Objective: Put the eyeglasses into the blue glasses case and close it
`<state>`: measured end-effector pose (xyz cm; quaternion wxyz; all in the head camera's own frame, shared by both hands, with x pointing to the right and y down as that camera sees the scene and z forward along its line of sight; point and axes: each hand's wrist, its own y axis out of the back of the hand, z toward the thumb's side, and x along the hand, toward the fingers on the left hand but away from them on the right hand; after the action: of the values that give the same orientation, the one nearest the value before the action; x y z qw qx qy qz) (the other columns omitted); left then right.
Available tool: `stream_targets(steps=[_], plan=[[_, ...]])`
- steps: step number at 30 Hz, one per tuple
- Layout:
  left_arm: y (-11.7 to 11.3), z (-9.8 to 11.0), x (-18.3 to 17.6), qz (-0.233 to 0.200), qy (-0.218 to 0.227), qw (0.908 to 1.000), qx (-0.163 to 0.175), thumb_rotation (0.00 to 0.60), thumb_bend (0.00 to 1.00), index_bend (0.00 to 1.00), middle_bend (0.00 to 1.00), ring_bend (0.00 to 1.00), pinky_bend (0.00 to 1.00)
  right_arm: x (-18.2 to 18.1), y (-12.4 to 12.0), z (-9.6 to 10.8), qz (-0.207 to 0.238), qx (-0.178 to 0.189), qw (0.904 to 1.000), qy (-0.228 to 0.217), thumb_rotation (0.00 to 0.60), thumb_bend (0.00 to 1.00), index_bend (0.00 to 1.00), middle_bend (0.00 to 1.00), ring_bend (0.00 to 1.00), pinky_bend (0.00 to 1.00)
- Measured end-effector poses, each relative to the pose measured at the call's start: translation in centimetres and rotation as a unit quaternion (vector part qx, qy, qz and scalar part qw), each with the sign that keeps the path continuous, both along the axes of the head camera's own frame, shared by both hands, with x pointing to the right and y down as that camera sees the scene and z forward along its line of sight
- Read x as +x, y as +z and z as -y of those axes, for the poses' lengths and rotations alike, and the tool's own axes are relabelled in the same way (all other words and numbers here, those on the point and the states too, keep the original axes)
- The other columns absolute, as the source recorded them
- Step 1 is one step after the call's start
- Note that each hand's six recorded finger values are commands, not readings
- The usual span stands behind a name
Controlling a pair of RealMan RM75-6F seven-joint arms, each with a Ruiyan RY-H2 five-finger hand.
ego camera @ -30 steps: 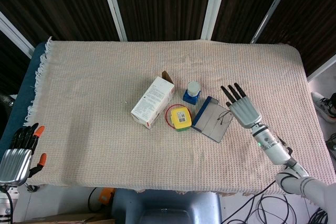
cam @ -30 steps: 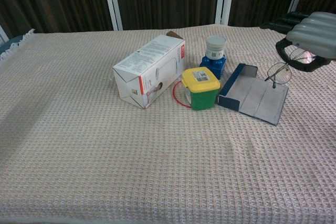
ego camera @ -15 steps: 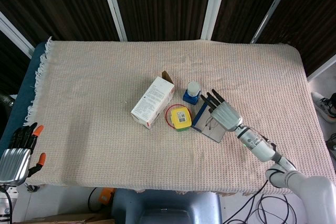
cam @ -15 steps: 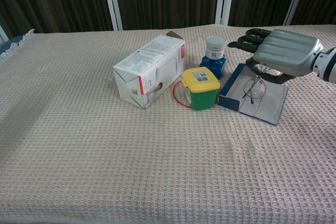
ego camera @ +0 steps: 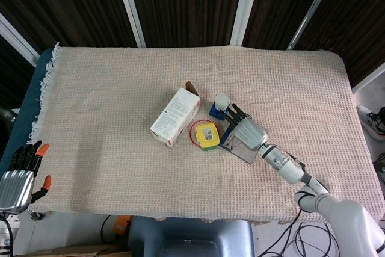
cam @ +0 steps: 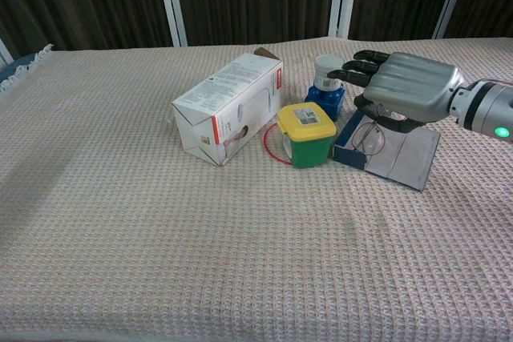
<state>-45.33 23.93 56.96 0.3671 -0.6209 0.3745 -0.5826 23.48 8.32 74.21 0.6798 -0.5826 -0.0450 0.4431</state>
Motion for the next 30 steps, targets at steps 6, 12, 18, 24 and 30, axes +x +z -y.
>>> stream_targets(steps=[6, 12, 18, 24, 30], plan=[[0.03, -0.06, 0.09, 0.0, 0.002, 1.0, -0.002, 0.6, 0.43, 0.0, 0.0, 0.0, 0.03, -0.17, 0.31, 0.0, -0.004, 0.003, 1.0, -0.001, 0.6, 0.63, 0.69, 0.06, 0.0, 0.0], [0.02, -0.05, 0.08, -0.001, 0.002, 1.0, -0.002, 0.6, 0.43, 0.0, 0.0, 0.0, 0.03, -0.17, 0.55, 0.02, -0.01, 0.005, 0.9999, -0.002, 0.6, 0.63, 0.64, 0.06, 0.0, 0.0], [-0.13, -0.06, 0.13, -0.001, 0.001, 1.0, 0.003, 0.6, 0.43, 0.0, 0.0, 0.0, 0.03, -0.74, 0.74, -0.09, -0.004, 0.011, 0.9999, 0.003, 0.6, 0.62, 0.59, 0.06, 0.0, 0.0], [-0.23, -0.15, 0.04, -0.001, 0.0, 1.0, 0.004, 0.6, 0.43, 0.0, 0.0, 0.0, 0.03, -0.79, 1.03, -0.04, -0.001, 0.012, 0.9998, 0.015, 0.6, 0.56, 0.56, 0.06, 0.0, 0.0], [-0.33, -0.18, 0.01, -0.001, 0.0, 1.0, 0.005, 0.6, 0.43, 0.0, 0.0, 0.0, 0.03, -0.41, 0.78, 0.13, 0.007, 0.015, 0.9996, 0.024, 0.6, 0.49, 0.54, 0.06, 0.0, 0.0]])
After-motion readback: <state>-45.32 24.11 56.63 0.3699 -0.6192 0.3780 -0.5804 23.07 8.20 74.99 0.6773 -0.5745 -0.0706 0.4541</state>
